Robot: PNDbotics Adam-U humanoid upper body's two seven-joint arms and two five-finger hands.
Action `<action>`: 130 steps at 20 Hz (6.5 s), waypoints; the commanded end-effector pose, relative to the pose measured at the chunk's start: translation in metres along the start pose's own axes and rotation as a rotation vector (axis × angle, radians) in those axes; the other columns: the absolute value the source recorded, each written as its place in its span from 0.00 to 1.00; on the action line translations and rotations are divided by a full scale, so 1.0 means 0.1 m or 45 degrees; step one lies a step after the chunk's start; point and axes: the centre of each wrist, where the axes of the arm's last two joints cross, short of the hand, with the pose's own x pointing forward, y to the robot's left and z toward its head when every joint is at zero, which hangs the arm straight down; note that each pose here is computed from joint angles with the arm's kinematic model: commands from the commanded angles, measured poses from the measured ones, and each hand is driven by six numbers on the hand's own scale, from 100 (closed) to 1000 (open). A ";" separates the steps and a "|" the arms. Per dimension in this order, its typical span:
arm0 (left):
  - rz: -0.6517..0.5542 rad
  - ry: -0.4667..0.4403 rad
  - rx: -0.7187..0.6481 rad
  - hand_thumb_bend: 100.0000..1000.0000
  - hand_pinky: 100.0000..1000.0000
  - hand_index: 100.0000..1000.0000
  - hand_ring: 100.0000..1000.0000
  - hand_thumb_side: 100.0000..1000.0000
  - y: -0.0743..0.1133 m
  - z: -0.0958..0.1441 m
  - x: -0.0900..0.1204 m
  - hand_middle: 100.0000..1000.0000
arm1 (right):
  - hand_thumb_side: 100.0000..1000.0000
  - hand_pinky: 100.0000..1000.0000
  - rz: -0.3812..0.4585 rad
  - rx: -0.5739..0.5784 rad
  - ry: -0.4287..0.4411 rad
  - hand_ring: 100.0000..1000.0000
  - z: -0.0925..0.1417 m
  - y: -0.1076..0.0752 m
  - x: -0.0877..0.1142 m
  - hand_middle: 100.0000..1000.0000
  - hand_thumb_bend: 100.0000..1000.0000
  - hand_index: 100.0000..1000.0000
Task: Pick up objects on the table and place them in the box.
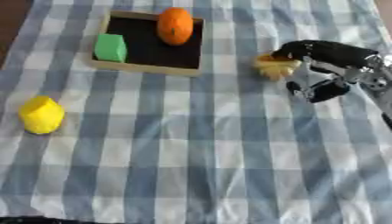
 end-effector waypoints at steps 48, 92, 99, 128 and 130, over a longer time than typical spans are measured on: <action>0.045 -0.071 -0.043 0.00 0.71 0.79 0.84 0.55 -0.08 -0.14 0.07 0.66 | 0.11 0.90 -0.195 -0.297 -0.520 1.00 -1.26 -1.12 0.74 0.10 0.00 0.64; 0.065 -0.068 -0.057 0.00 0.71 0.79 0.84 0.55 -0.10 -0.15 0.06 0.65 | 0.14 1.00 -0.072 -0.191 -0.475 1.00 -1.50 -0.90 0.66 0.81 0.00 1.00; 0.064 -0.070 -0.052 0.00 0.71 0.79 0.83 0.55 -0.10 -0.16 0.06 0.65 | 0.14 1.00 -0.089 -0.229 -0.489 1.00 -1.42 -1.00 0.67 0.77 0.00 1.00; -0.544 0.004 -0.442 0.00 0.79 0.87 0.90 0.19 0.50 -0.48 0.16 0.74 | 0.16 0.96 -0.190 -0.921 -0.416 1.00 0.39 -1.52 0.69 0.48 0.00 0.92; -0.602 0.079 -0.544 0.00 0.81 0.89 0.91 0.19 0.54 -0.54 0.11 0.75 | 0.23 0.97 -0.230 -0.956 -0.404 1.00 0.47 -1.49 0.75 0.47 0.00 0.92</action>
